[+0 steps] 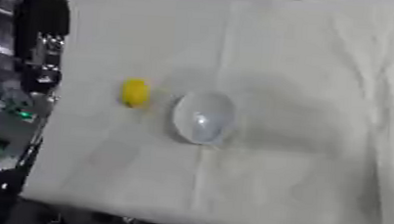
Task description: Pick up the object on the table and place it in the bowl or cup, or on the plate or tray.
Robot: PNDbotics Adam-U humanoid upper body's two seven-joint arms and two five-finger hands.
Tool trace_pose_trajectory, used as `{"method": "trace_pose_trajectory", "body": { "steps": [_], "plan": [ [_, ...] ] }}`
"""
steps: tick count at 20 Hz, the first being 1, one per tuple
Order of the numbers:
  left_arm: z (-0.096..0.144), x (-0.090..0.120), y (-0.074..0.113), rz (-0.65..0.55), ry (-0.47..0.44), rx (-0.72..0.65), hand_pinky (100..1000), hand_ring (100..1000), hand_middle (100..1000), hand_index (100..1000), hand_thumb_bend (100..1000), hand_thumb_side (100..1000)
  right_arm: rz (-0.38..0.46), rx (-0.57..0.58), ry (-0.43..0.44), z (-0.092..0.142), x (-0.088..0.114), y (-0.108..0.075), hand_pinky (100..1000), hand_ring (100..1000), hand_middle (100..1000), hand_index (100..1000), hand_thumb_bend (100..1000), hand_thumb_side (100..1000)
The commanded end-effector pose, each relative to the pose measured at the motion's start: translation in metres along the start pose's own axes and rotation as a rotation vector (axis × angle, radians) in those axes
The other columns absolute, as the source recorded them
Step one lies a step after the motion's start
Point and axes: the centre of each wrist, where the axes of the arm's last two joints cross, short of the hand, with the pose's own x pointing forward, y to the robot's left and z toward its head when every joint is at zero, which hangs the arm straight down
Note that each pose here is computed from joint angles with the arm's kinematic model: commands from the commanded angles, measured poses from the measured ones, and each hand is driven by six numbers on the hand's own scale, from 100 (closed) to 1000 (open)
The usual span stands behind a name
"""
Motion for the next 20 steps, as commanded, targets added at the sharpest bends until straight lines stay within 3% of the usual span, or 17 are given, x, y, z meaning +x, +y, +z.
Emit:
{"method": "trace_pose_trajectory", "body": {
  "steps": [1, 11, 14, 18, 20],
  "plan": [
    [-0.006, 0.004, 0.002, -0.010, -0.029, 0.002, 987, 1000, 981, 978, 100, 824, 0.014, -0.003, -0.021, -0.006, 0.000, -0.003, 784, 859, 901, 899, 100, 983],
    [-0.006, 0.003, 0.003, -0.016, -0.022, -0.008, 978, 1000, 972, 972, 100, 804, 0.019, -0.004, -0.019, -0.006, 0.000, -0.004, 771, 851, 896, 888, 100, 982],
    [-0.004, 0.003, 0.009, -0.070, 0.007, -0.128, 883, 931, 933, 945, 100, 715, 0.021, 0.001, -0.018, -0.006, 0.000, -0.004, 768, 848, 893, 882, 100, 988],
    [-0.002, -0.003, 0.019, -0.159, 0.070, -0.339, 697, 791, 841, 896, 160, 702, 0.021, 0.005, -0.014, -0.005, 0.000, -0.004, 762, 842, 890, 876, 100, 989],
    [-0.001, -0.007, 0.022, -0.177, 0.096, -0.371, 683, 772, 816, 883, 169, 694, 0.020, 0.006, -0.010, -0.005, 0.001, -0.004, 759, 840, 888, 874, 100, 991]
  ]
}}
